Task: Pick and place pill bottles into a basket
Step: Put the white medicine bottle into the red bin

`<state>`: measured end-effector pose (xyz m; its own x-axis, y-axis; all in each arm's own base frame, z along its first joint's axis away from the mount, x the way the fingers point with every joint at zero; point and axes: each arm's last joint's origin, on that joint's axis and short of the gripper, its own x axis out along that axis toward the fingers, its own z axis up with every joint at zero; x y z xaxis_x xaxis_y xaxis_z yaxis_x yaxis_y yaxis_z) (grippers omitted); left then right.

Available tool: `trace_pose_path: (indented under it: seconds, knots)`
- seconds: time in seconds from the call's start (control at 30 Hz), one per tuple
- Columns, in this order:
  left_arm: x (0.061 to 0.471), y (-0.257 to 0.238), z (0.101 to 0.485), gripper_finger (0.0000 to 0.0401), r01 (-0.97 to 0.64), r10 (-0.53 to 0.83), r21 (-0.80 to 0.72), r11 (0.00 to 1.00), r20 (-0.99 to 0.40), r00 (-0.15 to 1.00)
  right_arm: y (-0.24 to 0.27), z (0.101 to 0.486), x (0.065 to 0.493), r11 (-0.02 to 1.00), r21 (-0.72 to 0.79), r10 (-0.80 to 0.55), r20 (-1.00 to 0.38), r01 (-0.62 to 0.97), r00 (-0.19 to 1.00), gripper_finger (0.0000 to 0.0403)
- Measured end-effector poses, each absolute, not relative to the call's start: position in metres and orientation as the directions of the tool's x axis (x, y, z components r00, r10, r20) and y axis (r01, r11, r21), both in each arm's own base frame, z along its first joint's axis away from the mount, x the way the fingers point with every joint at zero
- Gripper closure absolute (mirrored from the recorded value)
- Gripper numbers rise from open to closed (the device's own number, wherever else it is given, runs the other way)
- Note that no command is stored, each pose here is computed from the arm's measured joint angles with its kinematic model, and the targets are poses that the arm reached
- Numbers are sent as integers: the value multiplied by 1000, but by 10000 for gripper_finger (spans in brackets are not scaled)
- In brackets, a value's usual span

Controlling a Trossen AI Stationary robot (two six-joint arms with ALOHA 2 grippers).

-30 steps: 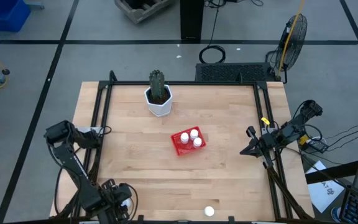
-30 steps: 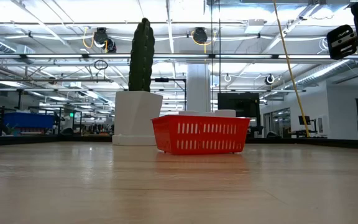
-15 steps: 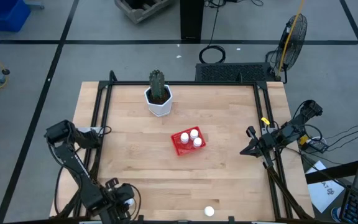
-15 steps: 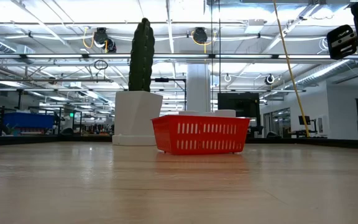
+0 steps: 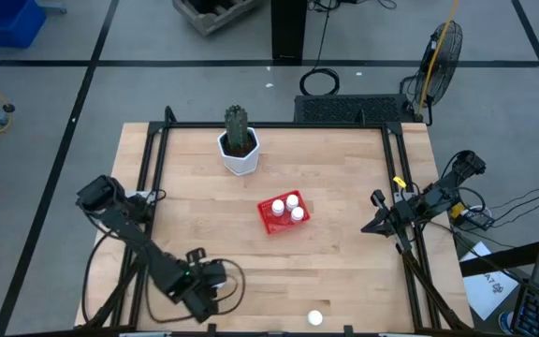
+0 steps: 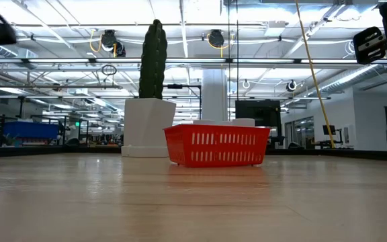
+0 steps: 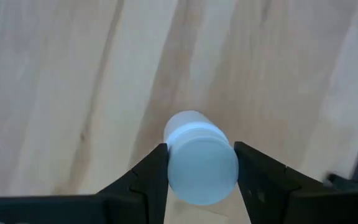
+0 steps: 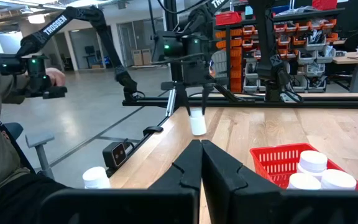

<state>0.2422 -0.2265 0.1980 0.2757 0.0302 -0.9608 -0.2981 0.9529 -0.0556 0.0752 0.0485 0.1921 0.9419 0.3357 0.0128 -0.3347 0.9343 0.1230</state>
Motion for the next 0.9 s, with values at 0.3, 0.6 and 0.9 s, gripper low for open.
trace_pose_path:
  seconds: [0.3,0.6,0.9]
  knots:
    - [275,-176,217,232,-217,18,-51,975,-953,304,49,192,75,934,123,336,13,-335,942,403]
    - [310,-106,243,233,-191,-65,-162,968,-899,433,49,192,75,934,123,336,13,-335,942,403]
    - [335,-55,265,238,-125,-109,-200,972,-849,516,49,192,75,934,123,336,13,-335,942,403]
